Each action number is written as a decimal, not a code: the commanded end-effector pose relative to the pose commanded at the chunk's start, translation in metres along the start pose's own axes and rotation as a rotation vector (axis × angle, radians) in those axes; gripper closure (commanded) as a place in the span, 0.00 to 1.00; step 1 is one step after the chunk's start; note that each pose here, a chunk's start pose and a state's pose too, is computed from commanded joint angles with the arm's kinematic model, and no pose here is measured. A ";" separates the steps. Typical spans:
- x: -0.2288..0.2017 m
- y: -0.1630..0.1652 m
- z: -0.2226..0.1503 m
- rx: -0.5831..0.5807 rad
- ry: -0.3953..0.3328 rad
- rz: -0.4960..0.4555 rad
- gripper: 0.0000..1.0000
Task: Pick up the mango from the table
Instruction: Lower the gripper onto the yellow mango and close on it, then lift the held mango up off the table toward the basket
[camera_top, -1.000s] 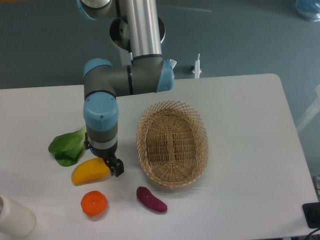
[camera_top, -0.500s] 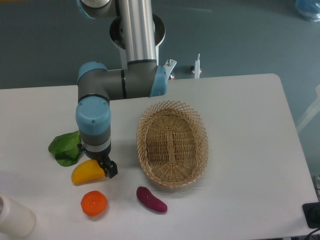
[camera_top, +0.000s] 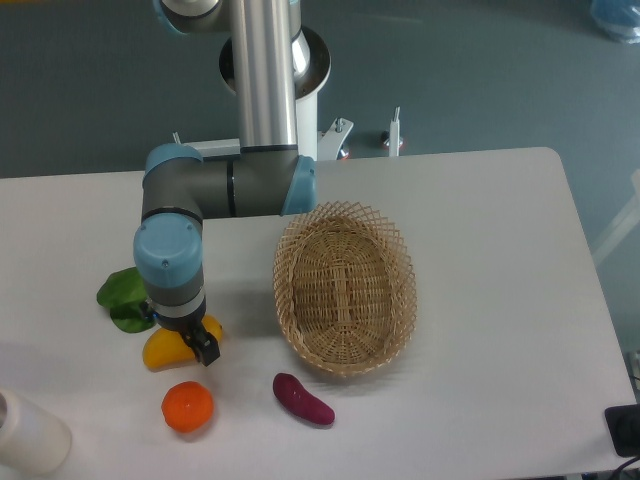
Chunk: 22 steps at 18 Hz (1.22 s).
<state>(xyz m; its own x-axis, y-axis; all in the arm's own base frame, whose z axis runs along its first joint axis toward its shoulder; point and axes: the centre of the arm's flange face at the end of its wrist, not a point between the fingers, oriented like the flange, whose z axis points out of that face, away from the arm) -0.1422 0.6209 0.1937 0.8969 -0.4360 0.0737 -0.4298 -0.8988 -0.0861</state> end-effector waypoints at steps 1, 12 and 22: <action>-0.001 -0.001 0.000 0.003 -0.004 -0.007 0.00; -0.003 -0.002 -0.016 -0.004 -0.051 -0.027 0.54; -0.022 0.020 -0.071 0.040 -0.117 -0.063 0.52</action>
<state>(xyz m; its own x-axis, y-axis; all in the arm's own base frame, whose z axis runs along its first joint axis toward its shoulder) -0.1777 0.6088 0.2613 0.9289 -0.3685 -0.0364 -0.3701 -0.9206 -0.1245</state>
